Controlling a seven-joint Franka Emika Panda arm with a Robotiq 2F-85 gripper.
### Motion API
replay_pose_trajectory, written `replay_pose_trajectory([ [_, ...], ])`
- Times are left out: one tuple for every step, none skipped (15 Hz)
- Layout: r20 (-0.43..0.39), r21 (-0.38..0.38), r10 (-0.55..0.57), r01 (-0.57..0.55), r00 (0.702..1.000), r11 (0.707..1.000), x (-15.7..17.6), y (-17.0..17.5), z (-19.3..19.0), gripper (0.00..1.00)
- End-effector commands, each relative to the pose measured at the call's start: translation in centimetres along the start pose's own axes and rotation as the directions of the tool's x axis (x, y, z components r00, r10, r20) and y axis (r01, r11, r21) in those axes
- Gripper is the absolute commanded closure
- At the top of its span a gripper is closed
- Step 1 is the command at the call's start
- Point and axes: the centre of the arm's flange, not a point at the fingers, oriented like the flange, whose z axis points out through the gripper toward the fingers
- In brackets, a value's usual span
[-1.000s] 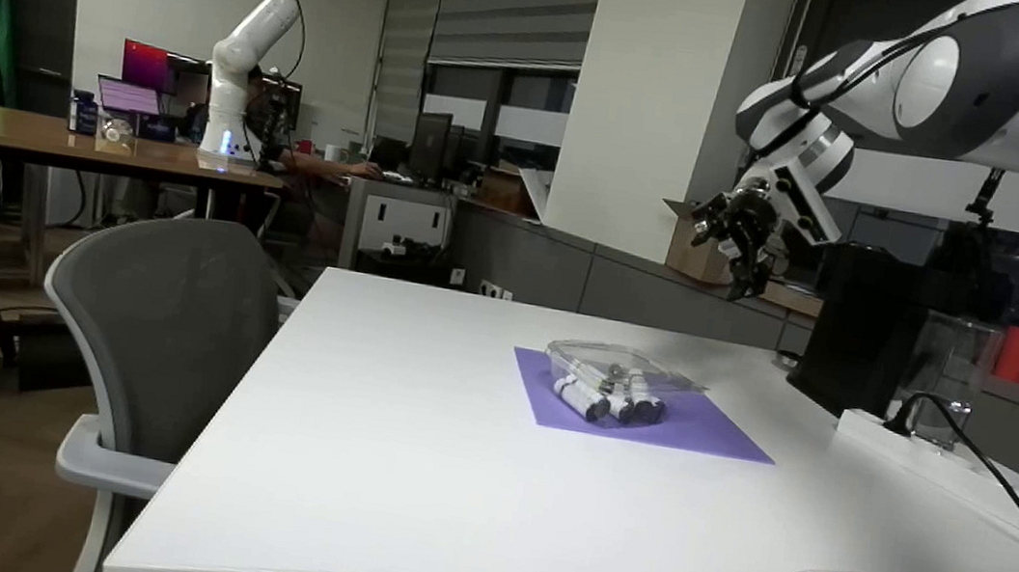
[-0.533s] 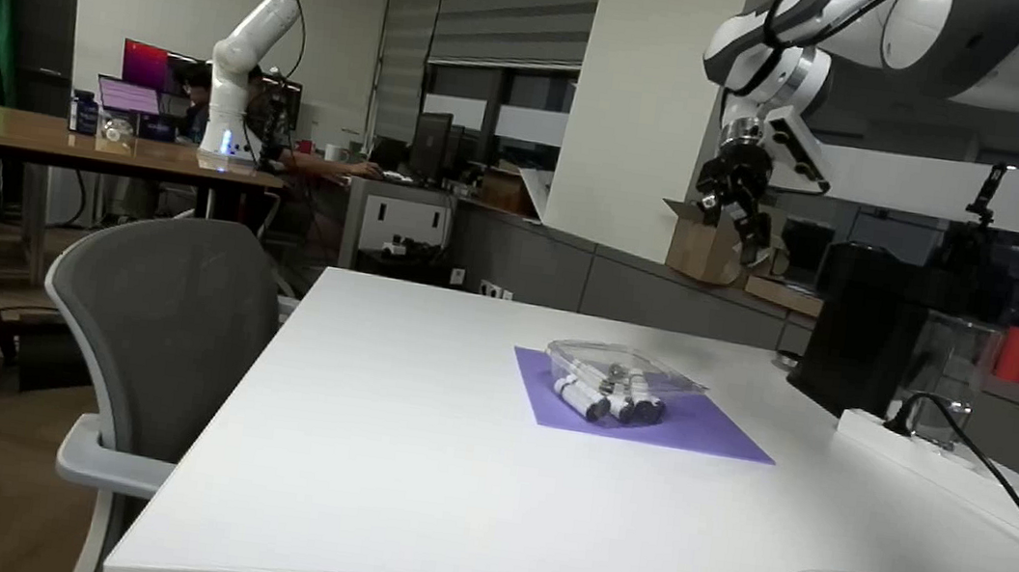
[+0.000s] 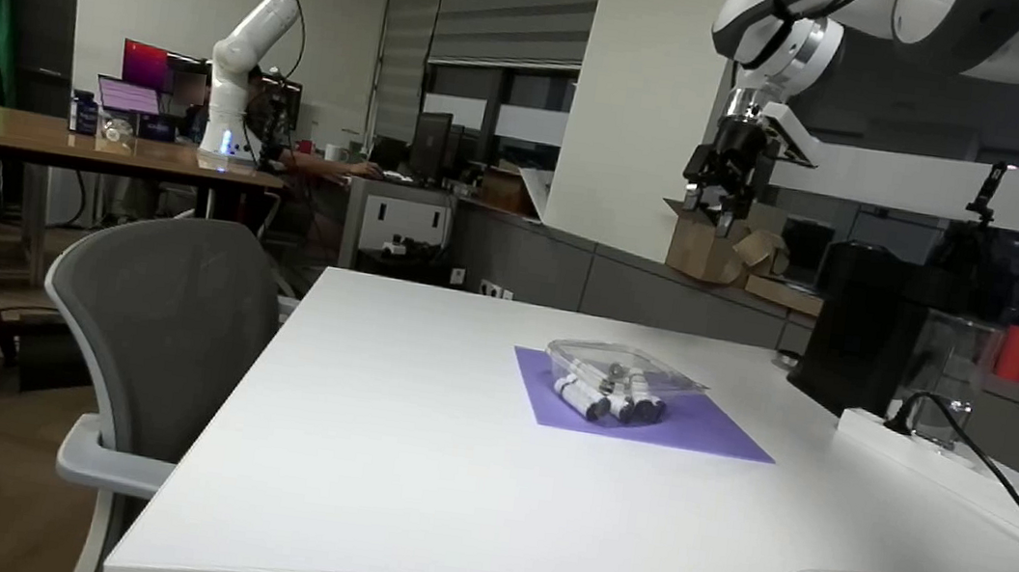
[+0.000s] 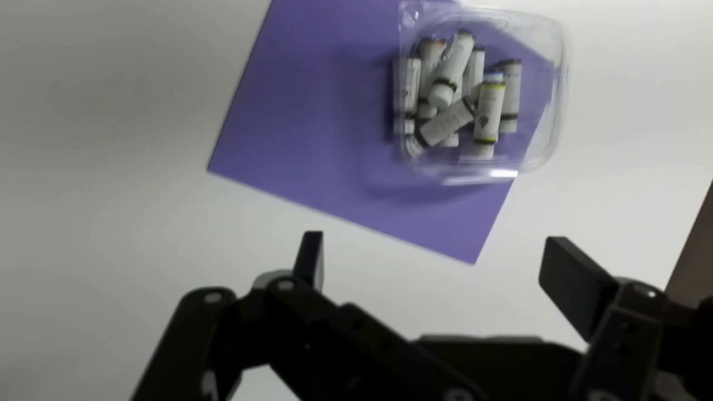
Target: Close the lid on the clear bowl
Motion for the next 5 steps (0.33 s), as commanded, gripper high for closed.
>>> replay_pose_trajectory([
  [-0.208, -0.018, 0.01, -0.014, 0.978, 1.0, -3.7, -1.5, -0.6, 0.0],
  [-0.126, -0.018, 0.004, -0.006, 0.992, 1.0, 0.7, 0.7, -1.6, 0.0],
  [-0.144, -0.022, 0.006, -0.009, 0.99, 1.0, 0.7, 0.9, -1.9, 0.0],
  [-0.139, -0.019, 0.007, -0.009, 0.99, 1.0, 0.7, 0.9, -1.8, 0.0],
  [-0.135, -0.017, 0.006, -0.009, 0.991, 1.0, 0.7, 0.9, -1.6, 0.0],
])
